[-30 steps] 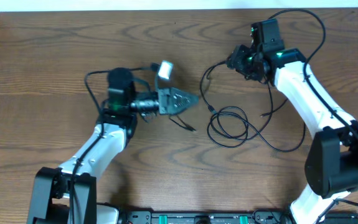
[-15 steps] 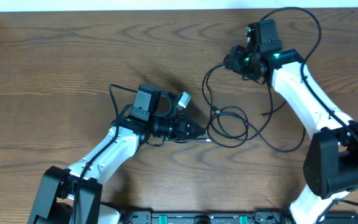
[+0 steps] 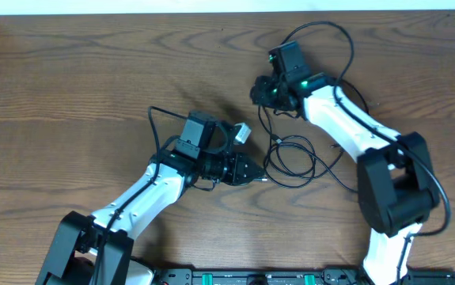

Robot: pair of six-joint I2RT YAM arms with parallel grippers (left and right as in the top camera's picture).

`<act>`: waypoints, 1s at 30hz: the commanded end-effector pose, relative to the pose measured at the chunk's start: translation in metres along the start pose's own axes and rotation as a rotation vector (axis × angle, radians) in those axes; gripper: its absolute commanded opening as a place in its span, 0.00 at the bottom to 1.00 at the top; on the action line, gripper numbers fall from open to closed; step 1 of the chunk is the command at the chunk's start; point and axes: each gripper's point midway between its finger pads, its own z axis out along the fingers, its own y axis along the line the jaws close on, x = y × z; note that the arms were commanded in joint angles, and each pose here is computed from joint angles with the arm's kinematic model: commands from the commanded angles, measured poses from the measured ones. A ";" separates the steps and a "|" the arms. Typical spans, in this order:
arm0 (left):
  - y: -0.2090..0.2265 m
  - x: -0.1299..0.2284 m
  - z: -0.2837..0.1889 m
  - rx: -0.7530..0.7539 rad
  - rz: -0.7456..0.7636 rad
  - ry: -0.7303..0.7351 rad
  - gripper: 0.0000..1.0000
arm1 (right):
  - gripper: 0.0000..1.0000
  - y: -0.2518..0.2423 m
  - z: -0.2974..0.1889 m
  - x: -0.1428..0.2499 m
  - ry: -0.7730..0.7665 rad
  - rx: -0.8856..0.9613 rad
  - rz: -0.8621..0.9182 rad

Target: Untangle cables

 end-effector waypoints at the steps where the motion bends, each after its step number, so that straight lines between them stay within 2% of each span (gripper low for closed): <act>1: -0.004 -0.002 -0.001 -0.004 0.035 -0.007 0.08 | 0.47 -0.005 0.012 0.002 0.000 0.021 -0.032; 10: -0.004 -0.002 0.000 -0.003 0.036 -0.006 0.08 | 0.46 -0.026 0.039 0.016 0.038 0.084 -0.066; 16: -0.004 -0.002 0.000 -0.003 0.035 -0.006 0.07 | 0.45 -0.015 0.043 0.012 0.005 0.060 -0.114; 30: -0.011 0.006 0.007 0.006 0.054 0.024 0.08 | 0.41 -0.016 0.057 0.006 -0.029 0.049 -0.098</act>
